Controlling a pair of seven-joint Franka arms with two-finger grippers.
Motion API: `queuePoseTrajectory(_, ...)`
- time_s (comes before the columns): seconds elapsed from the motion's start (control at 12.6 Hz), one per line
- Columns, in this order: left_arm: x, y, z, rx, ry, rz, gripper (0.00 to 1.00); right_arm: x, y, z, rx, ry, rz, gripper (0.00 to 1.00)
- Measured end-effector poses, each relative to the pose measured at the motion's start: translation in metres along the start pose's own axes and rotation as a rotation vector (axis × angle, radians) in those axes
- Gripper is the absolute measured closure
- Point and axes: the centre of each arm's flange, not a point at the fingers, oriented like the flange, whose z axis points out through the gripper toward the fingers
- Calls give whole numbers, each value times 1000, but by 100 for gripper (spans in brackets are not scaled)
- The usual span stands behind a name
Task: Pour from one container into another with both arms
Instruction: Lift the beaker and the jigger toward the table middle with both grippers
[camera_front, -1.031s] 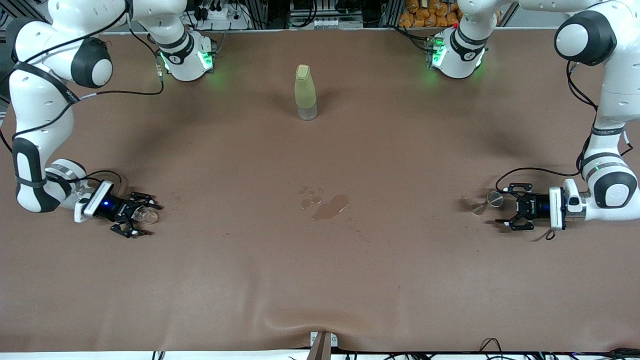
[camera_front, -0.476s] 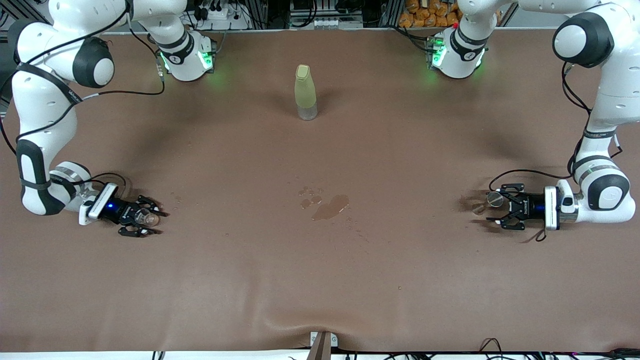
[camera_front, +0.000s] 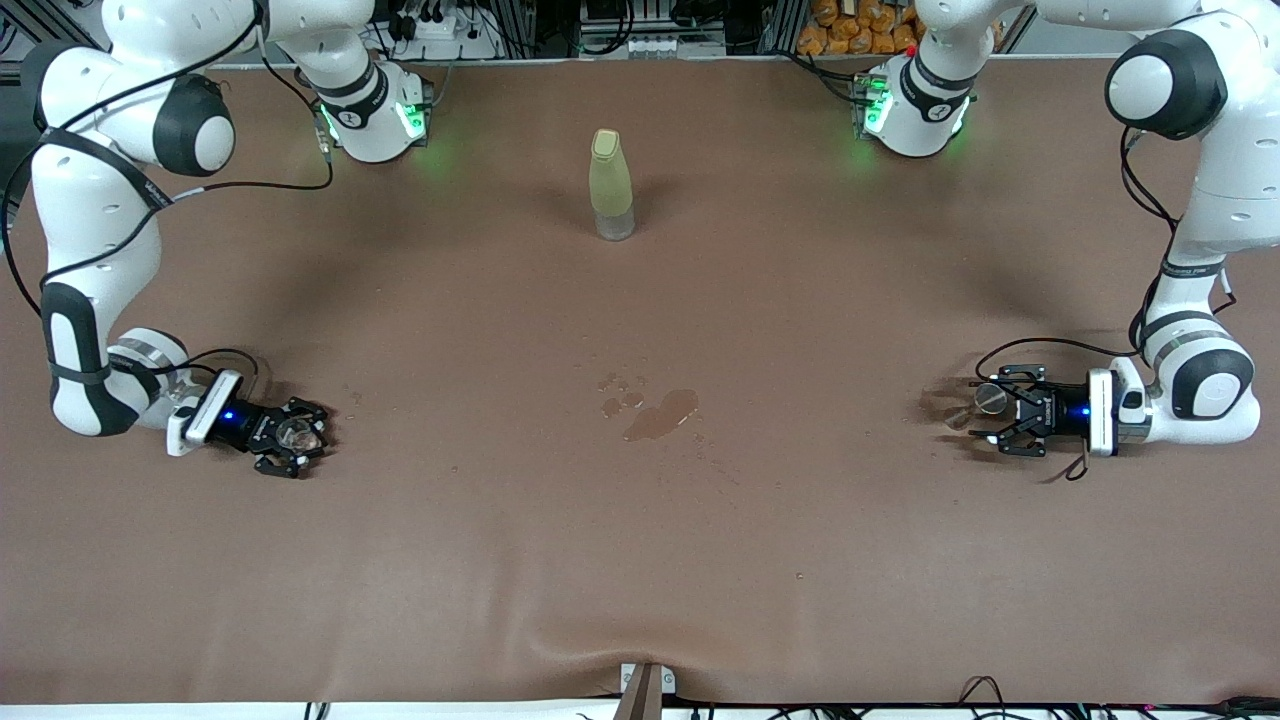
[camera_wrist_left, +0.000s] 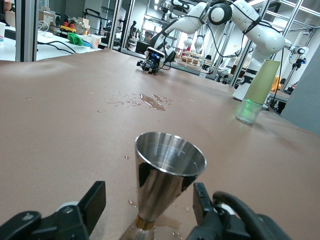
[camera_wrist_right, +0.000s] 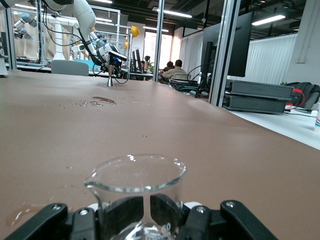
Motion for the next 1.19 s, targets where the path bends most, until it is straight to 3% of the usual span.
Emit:
queuePoseTrajectory(0.4,0,0,0,0,1,0,29,35,15,46,100,80,8,85)
queuePoseTrajectory(0.56,0,0,-1,1,1,0,52,59,24,60,133,102,17,85)
queuePoseTrajectory(1.19,-2,1,-2,3,0,-21,74,153,40,115,284,149,200,85)
